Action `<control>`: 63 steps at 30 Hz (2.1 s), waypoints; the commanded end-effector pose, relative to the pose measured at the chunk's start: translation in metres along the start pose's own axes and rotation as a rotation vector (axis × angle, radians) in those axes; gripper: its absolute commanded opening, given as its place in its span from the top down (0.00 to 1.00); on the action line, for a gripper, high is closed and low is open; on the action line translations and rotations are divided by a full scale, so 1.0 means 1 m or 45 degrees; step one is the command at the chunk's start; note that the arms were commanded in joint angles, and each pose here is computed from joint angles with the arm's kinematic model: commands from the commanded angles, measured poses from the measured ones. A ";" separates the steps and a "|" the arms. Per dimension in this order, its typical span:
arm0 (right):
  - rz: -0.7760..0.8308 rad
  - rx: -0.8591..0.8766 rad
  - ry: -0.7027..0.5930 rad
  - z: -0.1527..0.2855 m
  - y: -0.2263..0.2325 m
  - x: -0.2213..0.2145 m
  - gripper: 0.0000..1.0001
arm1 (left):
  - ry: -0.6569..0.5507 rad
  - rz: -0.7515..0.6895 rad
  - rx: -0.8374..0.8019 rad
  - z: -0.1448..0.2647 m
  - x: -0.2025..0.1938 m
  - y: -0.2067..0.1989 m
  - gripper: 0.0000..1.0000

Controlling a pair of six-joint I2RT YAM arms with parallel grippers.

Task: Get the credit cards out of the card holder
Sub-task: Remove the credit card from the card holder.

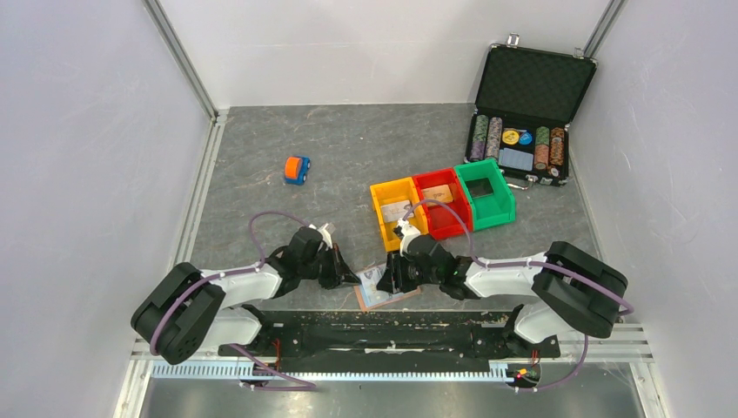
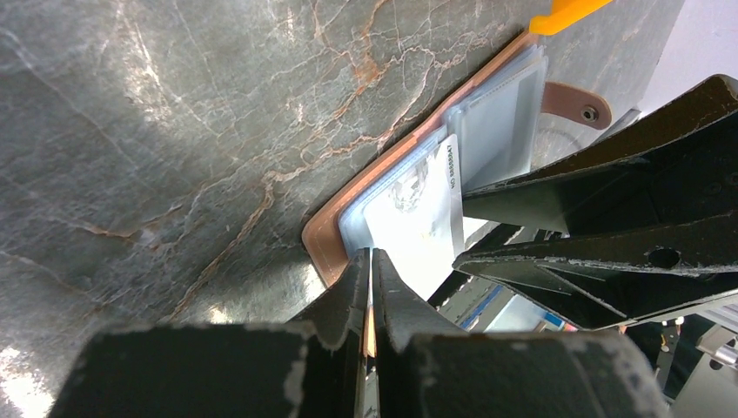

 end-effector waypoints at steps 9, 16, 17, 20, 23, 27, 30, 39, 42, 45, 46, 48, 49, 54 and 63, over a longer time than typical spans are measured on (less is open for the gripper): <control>-0.031 0.045 -0.025 -0.003 0.003 0.003 0.73 | -0.015 -0.020 0.043 0.000 -0.004 0.010 0.90; -0.035 0.080 -0.113 0.009 0.003 0.009 1.00 | -0.018 -0.024 0.060 -0.002 -0.003 0.012 0.90; -0.031 0.090 -0.125 0.012 0.004 0.010 1.00 | -0.020 -0.026 0.063 -0.003 -0.003 0.013 0.90; -0.022 0.097 -0.145 0.018 0.002 0.010 1.00 | -0.022 -0.027 0.072 -0.003 -0.002 0.014 0.90; -0.024 0.086 -0.158 0.023 -0.002 0.009 1.00 | -0.019 -0.029 0.070 -0.004 -0.001 0.013 0.90; -0.038 0.057 -0.171 0.030 -0.010 0.008 1.00 | -0.020 -0.030 0.067 -0.003 -0.001 0.011 0.89; -0.037 0.054 -0.185 0.037 -0.012 0.007 1.00 | -0.021 -0.031 0.063 -0.002 0.000 0.009 0.86; -0.031 0.050 -0.275 0.057 -0.010 0.018 1.00 | -0.053 -0.065 -0.018 0.012 0.009 -0.020 0.61; -0.033 0.069 -0.314 0.063 -0.005 0.026 1.00 | -0.075 -0.081 -0.062 0.021 0.013 -0.034 0.49; -0.046 0.101 -0.342 0.066 0.001 0.031 1.00 | -0.091 -0.094 -0.124 0.029 0.015 -0.049 0.39; -0.051 0.121 -0.358 0.068 0.004 0.033 1.00 | -0.096 -0.095 -0.146 0.031 0.016 -0.053 0.37; -0.067 0.172 -0.394 0.071 0.010 0.037 1.00 | -0.101 -0.106 -0.214 0.037 0.016 -0.064 0.33; -0.077 0.197 -0.419 0.073 0.013 0.040 1.00 | -0.104 -0.112 -0.252 0.039 0.016 -0.069 0.32; -0.134 0.328 -0.544 0.085 0.028 0.052 1.00 | -0.113 -0.131 -0.441 0.050 0.015 -0.091 0.26; -0.244 0.451 -0.689 0.100 0.033 0.057 1.00 | -0.072 -0.137 -0.691 0.059 0.013 -0.121 0.25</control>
Point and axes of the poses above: each gripper's point midway between its finger pads, its own z axis back along the fingers, its own y axis along the line the jaws close on, x = y × z, the point moved 5 cm from there along z, back along the fingers, and after that the axes turned 4 degrees about z, right-handed, at the moved point
